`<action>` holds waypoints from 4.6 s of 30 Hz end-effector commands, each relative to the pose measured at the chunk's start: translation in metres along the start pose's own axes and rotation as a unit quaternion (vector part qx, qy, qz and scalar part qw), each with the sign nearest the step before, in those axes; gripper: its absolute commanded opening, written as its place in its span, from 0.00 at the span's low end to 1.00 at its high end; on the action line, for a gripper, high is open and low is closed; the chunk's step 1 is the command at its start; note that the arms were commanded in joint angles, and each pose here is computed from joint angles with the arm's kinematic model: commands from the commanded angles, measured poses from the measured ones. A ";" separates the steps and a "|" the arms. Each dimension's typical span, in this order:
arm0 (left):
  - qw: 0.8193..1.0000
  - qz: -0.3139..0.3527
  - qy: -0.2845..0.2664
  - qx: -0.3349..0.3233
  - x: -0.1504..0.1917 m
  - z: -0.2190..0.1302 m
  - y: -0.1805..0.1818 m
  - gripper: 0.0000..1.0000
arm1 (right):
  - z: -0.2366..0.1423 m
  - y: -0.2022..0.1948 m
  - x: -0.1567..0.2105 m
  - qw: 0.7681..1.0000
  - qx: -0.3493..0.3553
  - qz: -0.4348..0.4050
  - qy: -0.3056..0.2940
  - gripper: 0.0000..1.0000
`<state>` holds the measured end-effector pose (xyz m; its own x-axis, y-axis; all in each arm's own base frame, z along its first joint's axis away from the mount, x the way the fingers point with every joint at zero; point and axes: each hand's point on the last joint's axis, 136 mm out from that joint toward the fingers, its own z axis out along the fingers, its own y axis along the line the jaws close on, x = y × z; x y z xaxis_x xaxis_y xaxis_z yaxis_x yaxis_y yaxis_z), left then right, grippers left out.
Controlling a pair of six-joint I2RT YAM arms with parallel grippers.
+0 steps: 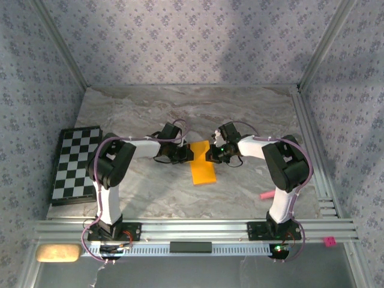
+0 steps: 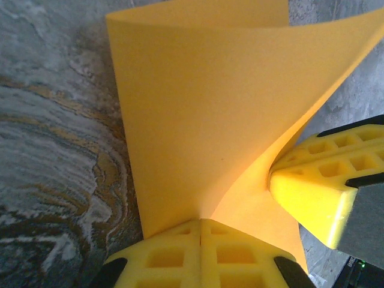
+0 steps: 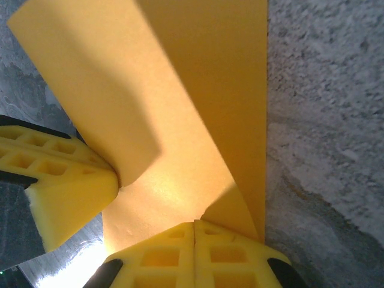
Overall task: Fold a paper plane with a square sheet of paper (pick it up from the middle)
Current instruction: First fold the square sheet of paper in half at the center of the table.
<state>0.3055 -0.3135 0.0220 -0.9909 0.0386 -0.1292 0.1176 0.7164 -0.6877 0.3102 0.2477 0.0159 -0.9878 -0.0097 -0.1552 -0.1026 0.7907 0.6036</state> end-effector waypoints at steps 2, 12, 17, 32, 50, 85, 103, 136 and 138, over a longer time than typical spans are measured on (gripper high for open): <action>0.999 0.019 -0.016 0.019 -0.016 -0.019 -0.025 0.06 | 0.013 -0.070 0.061 0.987 0.124 0.061 0.088 0.00; 1.000 0.004 -0.006 0.020 -0.030 -0.009 -0.011 0.05 | 0.013 -0.069 0.060 0.986 0.126 0.062 0.086 0.00; 1.000 -0.012 0.006 0.005 -0.026 0.003 0.007 0.02 | 0.013 -0.071 0.061 0.986 0.128 0.062 0.087 0.00; 1.000 -0.003 -0.008 0.024 -0.048 -0.015 -0.021 0.00 | 0.012 -0.073 0.061 0.986 0.129 0.062 0.086 0.00; 0.998 -0.037 -0.023 -0.040 -0.061 0.004 0.033 0.00 | 0.010 -0.075 0.064 0.986 0.128 0.064 0.087 0.00; 0.990 -0.076 -0.106 -0.047 -0.109 -0.056 0.013 0.04 | 0.007 -0.073 0.064 0.988 0.116 0.067 0.081 0.00; 0.998 -0.064 -0.004 0.022 -0.016 0.004 0.001 0.03 | 0.008 -0.075 0.067 0.987 0.125 0.067 0.081 0.00; 0.998 -0.044 0.032 -0.016 0.031 0.003 -0.003 0.07 | 0.008 -0.078 0.070 0.986 0.128 0.070 0.081 0.00; 0.998 -0.047 0.037 -0.030 0.037 0.004 0.006 0.07 | 0.008 -0.079 0.070 0.986 0.128 0.071 0.080 0.00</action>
<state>0.2812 -0.3183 0.0281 -0.9989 0.0077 -0.0455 0.0370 0.7234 -0.6895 0.3073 0.2444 0.0153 -0.9844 -0.0018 -0.1761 -0.1124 0.7761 0.6205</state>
